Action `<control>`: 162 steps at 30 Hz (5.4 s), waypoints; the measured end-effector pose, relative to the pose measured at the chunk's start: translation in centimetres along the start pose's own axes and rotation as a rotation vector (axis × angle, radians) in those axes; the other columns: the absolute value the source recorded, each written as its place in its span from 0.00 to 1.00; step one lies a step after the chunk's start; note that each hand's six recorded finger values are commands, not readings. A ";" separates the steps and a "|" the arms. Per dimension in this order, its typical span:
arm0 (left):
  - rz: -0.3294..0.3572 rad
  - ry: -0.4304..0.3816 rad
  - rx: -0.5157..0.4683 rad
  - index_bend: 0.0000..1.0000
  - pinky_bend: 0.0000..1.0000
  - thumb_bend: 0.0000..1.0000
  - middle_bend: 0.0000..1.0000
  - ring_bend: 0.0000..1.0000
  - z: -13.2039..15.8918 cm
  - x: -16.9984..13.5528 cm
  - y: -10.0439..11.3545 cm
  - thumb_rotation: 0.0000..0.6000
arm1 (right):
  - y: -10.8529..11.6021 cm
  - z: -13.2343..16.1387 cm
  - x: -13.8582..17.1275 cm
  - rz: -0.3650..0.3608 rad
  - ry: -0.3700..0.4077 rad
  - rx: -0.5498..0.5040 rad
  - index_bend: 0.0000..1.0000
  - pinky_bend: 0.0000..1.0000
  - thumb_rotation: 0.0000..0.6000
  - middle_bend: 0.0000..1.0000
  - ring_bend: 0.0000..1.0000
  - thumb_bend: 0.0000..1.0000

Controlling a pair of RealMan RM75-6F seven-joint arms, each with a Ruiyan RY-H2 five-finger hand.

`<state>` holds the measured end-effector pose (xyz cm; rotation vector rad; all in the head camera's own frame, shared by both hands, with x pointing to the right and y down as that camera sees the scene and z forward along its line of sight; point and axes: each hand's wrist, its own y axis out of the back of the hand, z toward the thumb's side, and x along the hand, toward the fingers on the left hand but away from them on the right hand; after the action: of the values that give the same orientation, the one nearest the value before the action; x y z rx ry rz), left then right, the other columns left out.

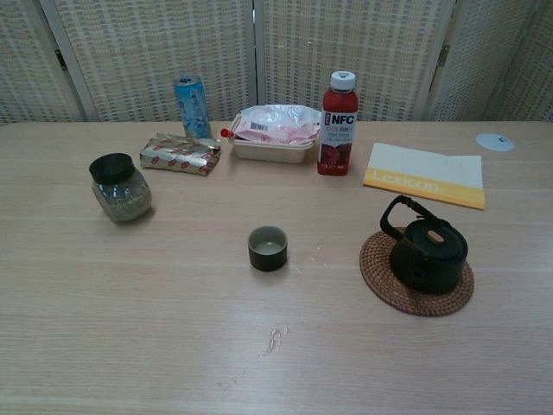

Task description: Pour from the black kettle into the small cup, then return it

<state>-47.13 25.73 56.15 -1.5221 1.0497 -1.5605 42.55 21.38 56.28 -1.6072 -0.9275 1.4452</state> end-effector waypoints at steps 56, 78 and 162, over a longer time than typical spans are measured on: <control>-0.011 0.028 0.014 0.17 0.00 0.25 0.00 0.06 -0.6 -0.5 0.6 1.00 | -6.4 21.8 -14.9 0.401 0.561 -0.022 0.27 0.14 1.00 0.35 0.19 0.06; 0.000 0.021 0.019 0.17 0.00 0.25 0.00 0.06 -0.9 -0.4 0.7 1.00 | -10.5 21.3 -15.9 0.509 0.512 -0.029 0.29 0.14 1.00 0.39 0.23 0.07; 0.010 0.020 -0.016 0.17 0.00 0.25 0.00 0.06 -0.7 -0.9 1.0 1.00 | -7.2 9.1 -8.7 0.353 0.311 0.142 0.18 0.08 1.00 0.22 0.16 0.00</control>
<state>-47.88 26.18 54.82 -1.5122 1.0820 -1.5667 32.54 17.43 65.97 -1.8839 -0.3686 1.3972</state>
